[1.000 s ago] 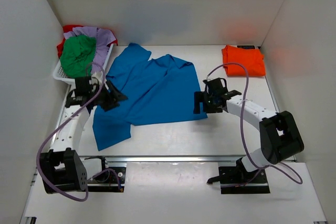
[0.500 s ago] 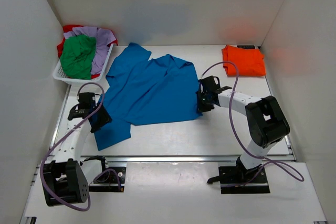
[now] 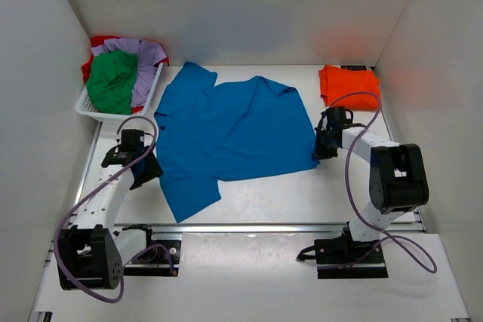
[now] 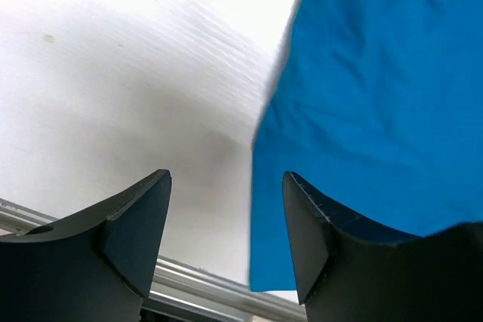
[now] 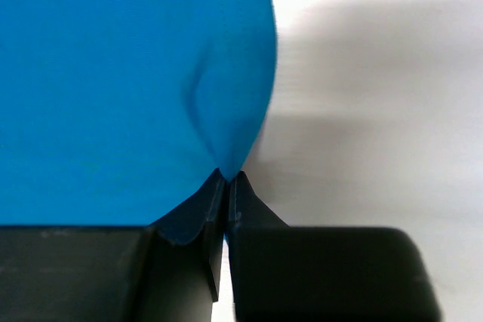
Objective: Fold and stack the t-shirts
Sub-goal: Flatten out the tshirt, then grap the side of the flattened tshirt closest away from the robot with both arms
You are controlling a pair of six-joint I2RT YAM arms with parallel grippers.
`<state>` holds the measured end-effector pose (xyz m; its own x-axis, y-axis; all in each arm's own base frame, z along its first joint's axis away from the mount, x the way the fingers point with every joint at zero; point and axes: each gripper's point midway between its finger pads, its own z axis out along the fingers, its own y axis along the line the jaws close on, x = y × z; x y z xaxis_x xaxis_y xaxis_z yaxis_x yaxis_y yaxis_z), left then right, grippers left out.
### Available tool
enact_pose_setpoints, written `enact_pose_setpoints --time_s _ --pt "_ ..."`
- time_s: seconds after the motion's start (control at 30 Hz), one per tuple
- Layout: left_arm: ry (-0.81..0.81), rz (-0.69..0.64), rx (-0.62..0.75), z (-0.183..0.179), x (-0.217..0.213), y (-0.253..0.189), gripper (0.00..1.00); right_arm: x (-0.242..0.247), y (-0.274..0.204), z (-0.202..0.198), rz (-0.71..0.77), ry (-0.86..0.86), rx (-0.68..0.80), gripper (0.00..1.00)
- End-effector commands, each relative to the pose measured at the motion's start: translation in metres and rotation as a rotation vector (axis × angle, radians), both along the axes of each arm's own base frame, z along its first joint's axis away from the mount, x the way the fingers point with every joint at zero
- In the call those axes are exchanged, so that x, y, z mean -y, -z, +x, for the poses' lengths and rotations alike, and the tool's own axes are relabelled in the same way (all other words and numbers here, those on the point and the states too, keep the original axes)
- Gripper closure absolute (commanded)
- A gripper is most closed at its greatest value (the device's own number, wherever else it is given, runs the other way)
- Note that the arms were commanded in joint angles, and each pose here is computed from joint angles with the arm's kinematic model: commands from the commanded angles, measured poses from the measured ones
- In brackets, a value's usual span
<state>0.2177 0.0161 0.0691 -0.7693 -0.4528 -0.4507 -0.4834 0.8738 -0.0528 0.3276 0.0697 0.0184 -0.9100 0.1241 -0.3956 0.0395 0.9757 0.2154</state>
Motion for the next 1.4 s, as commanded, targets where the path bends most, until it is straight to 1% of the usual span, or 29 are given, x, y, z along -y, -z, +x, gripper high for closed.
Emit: enact_pose_setpoints --time_s 0.0,0.03,0.13,0.17,0.2,0.3,0.33,0.43,0.5,0.53,0.57,0.6,0.63,0.67,0.7,0.73,0.77,0.8,0.83,0.87,0.93,0.97,1.0,1.07,1.13,1.17,1.27,1.33,1.37 --pt "0.073 0.005 0.003 0.007 0.014 -0.008 0.28 0.009 0.009 -0.019 -0.049 -0.027 -0.057 1.0" --pt "0.083 -0.008 -0.01 0.004 0.019 -0.006 0.28 0.007 0.009 -0.019 -0.049 -0.033 -0.06 1.0" --pt "0.076 -0.215 -0.069 -0.004 0.046 0.009 0.28 0.005 0.012 -0.02 -0.055 -0.042 -0.063 1.0" --pt "0.07 -0.245 -0.102 -0.008 0.053 0.016 0.27 0.007 0.011 -0.019 -0.056 -0.035 -0.059 1.0" --pt "0.115 -0.243 -0.129 -0.012 0.065 0.022 0.25 0.006 0.009 -0.017 -0.047 -0.034 -0.051 1.0" --pt "0.131 -0.24 -0.16 -0.021 0.078 0.035 0.24 0.008 0.008 -0.019 -0.048 -0.025 -0.056 1.0" --pt "0.121 -0.249 -0.175 -0.028 0.08 0.043 0.24 0.008 0.007 -0.02 -0.056 -0.035 -0.054 1.0" --pt "0.076 -0.257 -0.161 -0.031 0.08 0.056 0.21 0.008 0.003 -0.018 -0.044 -0.028 -0.034 1.0" --pt "0.071 -0.232 -0.17 -0.032 0.079 0.063 0.23 0.011 0.003 -0.02 -0.052 -0.023 -0.036 1.0" --pt "0.081 -0.215 -0.194 -0.034 0.081 0.066 0.26 0.01 -0.002 -0.02 -0.045 -0.027 -0.031 1.0" --pt "0.087 -0.21 -0.213 -0.038 0.08 0.07 0.32 0.009 0.0 -0.022 -0.045 -0.032 -0.032 1.0" --pt "0.101 -0.206 -0.223 -0.038 0.083 0.071 0.47 0.009 -0.006 -0.019 -0.035 -0.02 -0.018 1.0" --pt "0.113 -0.217 -0.222 -0.038 0.086 0.072 0.78 0.01 -0.009 -0.02 -0.038 -0.019 -0.01 1.0" --pt "0.121 -0.238 -0.219 -0.037 0.09 0.072 0.96 0.011 -0.012 -0.021 -0.039 -0.014 -0.006 1.0" --pt "0.128 -0.25 -0.218 -0.037 0.093 0.072 1.0 0.013 -0.013 -0.026 -0.048 -0.012 -0.013 1.0" --pt "0.145 -0.271 -0.21 -0.035 0.098 0.066 1.0 0.014 -0.022 -0.026 -0.044 -0.006 0.014 1.0" --pt "0.154 -0.297 -0.176 -0.026 0.104 0.055 1.0 0.017 -0.023 -0.03 -0.046 0.006 0.008 1.0" --pt "0.164 -0.31 -0.139 -0.015 0.106 0.037 1.0 0.02 -0.028 -0.038 -0.027 0.02 0.008 1.0" --pt "0.176 -0.321 -0.059 0.004 0.11 0.012 1.0 0.021 -0.038 -0.041 -0.012 0.032 0.029 1.0" --pt "0.166 -0.319 -0.038 0.009 0.107 -0.001 1.0 0.021 -0.048 -0.044 -0.005 0.034 0.063 1.0" --pt "0.187 -0.342 0.108 0.032 0.112 -0.062 1.0 0.025 -0.063 -0.054 0.012 0.058 0.096 1.0" --pt "0.183 -0.359 0.152 0.037 0.111 -0.081 1.0 0.026 -0.074 -0.056 0.014 0.065 0.138 1.0" --pt "0.191 -0.366 0.212 0.042 0.111 -0.107 1.0 0.026 -0.079 -0.061 0.024 0.084 0.139 1.0" --pt "0.211 -0.383 0.264 0.042 0.11 -0.134 1.0 0.031 -0.093 -0.068 0.038 0.11 0.177 0.99" --pt "0.229 -0.379 0.253 0.035 0.108 -0.136 1.0 0.029 -0.093 -0.081 0.049 0.1 0.154 1.0" --pt "0.249 -0.387 0.241 0.03 0.111 -0.135 1.0 0.036 -0.092 -0.082 0.043 0.129 0.145 1.0" --pt "0.252 -0.411 0.197 0.014 0.112 -0.108 1.0 0.039 -0.086 -0.094 0.031 0.125 0.114 1.0" --pt "0.259 -0.432 0.166 -0.001 0.115 -0.089 1.0 0.04 -0.079 -0.107 0.021 0.13 0.06 1.0" --pt "0.274 -0.437 0.157 -0.006 0.117 -0.085 1.0 0.036 -0.082 -0.108 0.01 0.118 0.066 1.0"
